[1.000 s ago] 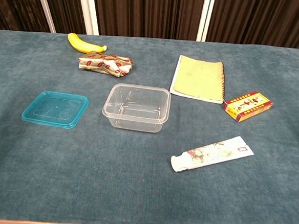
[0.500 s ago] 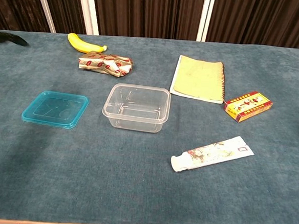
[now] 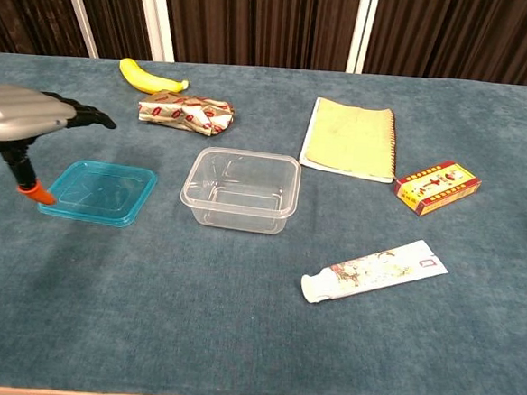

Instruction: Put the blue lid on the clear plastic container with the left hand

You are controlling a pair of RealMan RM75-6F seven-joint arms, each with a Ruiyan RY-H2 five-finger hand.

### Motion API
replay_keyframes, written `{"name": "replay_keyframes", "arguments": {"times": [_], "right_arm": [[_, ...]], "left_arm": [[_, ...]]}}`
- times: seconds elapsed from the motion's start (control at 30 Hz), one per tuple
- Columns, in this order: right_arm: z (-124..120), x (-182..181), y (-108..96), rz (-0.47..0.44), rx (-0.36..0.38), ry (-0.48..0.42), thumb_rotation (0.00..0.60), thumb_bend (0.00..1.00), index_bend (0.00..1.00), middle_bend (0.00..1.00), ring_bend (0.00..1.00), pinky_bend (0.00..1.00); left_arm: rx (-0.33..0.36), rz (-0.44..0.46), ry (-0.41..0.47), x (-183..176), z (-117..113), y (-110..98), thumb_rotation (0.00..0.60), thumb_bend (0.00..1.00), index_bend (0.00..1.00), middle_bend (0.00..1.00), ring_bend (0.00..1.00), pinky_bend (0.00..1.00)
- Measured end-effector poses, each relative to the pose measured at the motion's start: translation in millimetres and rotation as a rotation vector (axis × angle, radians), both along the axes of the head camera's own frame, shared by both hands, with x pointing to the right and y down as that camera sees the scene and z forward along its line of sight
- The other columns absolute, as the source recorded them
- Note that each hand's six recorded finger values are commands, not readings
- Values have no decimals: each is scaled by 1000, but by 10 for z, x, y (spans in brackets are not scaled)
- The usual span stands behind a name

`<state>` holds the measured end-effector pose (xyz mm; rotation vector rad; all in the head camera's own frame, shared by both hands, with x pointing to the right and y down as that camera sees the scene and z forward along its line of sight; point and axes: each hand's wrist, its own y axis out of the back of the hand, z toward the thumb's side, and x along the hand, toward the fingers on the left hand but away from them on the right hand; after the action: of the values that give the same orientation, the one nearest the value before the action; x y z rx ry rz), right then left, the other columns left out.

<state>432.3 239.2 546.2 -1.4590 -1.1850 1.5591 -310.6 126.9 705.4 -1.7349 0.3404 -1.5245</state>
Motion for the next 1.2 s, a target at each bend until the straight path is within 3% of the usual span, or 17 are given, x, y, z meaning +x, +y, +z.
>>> {"name": "replay_keyframes", "arguments": {"times": [0.37, 0.73, 1.2], "right_arm": [[-1, 3, -3, 1, 2, 2, 600, 276, 95, 14, 35, 0], [-4, 12, -2, 7, 3, 2, 600, 276, 95, 14, 35, 0], [1, 16, 1, 10, 0, 2, 600, 276, 94, 14, 35, 0]], "left_arm": [[-77, 22, -13, 132, 136, 17, 600, 72, 57, 39, 0, 0], [-111, -9, 13, 152, 234, 34, 600, 72, 61, 71, 0, 0], [-134, 17, 15, 245, 353, 22, 600, 72, 61, 76, 0, 0]]}}
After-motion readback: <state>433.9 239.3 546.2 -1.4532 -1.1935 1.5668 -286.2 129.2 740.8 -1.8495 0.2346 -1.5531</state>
